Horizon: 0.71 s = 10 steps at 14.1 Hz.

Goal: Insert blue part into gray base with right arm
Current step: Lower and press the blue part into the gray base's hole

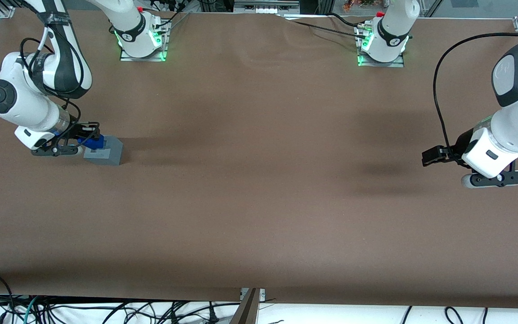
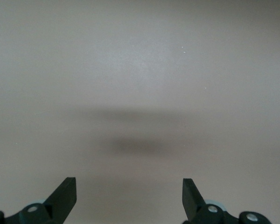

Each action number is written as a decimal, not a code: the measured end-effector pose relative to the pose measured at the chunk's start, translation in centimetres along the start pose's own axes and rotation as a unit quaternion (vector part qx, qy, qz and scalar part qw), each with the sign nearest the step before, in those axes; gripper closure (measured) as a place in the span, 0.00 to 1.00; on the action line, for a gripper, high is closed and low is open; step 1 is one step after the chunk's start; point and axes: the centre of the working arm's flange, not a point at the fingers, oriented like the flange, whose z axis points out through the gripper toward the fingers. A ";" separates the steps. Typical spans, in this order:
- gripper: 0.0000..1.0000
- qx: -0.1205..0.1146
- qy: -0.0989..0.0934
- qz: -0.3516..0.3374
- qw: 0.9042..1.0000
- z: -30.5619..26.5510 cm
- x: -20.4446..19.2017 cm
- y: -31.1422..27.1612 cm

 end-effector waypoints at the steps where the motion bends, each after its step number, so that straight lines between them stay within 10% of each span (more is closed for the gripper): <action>1: 0.50 0.000 0.001 -0.001 1.000 0.1 0.0 0.0; 10: 0.50 -0.004 0.004 -0.006 1.000 0.9 0.2 -0.1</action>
